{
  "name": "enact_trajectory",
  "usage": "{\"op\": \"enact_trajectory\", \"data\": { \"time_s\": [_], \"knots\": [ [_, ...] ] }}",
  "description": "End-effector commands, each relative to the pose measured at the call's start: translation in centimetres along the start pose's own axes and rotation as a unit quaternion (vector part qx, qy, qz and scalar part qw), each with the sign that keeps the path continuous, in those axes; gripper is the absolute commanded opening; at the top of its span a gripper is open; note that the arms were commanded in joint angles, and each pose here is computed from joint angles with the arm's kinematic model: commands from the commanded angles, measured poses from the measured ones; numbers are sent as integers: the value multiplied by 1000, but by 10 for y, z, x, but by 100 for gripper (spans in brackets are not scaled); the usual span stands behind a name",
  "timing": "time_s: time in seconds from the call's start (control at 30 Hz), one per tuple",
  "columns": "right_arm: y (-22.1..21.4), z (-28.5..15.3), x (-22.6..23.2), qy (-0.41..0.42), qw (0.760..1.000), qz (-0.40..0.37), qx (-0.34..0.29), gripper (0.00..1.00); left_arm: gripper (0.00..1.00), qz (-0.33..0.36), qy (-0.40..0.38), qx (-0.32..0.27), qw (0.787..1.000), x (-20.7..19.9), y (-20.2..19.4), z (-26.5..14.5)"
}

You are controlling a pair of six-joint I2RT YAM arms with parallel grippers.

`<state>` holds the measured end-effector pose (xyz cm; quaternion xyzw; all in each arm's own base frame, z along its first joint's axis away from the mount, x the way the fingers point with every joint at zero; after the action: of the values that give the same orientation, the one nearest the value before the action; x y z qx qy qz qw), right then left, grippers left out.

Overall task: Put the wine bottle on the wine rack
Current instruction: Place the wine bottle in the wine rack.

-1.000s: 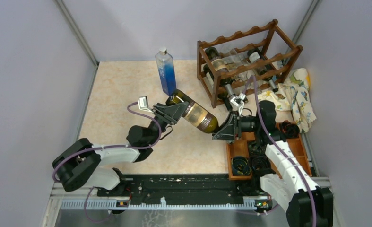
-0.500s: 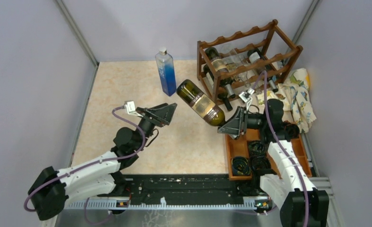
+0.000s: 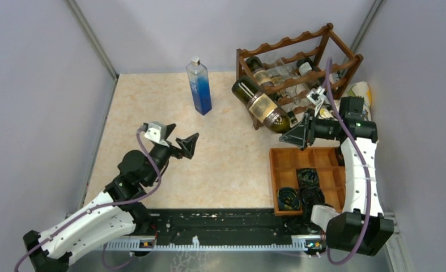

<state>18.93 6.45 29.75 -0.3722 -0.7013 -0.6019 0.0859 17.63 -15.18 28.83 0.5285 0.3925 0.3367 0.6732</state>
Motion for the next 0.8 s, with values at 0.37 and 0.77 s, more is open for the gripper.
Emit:
{"op": "enact_trajectory", "data": {
  "time_s": [0.37,0.77],
  "knots": [
    [75,-109,11,-189,966,-135,-111,0,98,218,-58,202,953,11,-62,-3],
    [27,-173,-27,-364,921,-108,-84,0,99,229,-45,219,947,20,-69,-14]
  ]
}}
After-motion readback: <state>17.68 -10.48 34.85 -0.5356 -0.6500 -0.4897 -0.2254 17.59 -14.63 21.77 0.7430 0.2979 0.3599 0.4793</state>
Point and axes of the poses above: each gripper's point midway between its finger pads, its own z axis out along the fingers, its own x axis along the line the jaws close on, y = z × x, the point moved 7 cm from there along -z, back along the fingers, and after that the axes turned 1 degree about z, right-handed, at the moved point
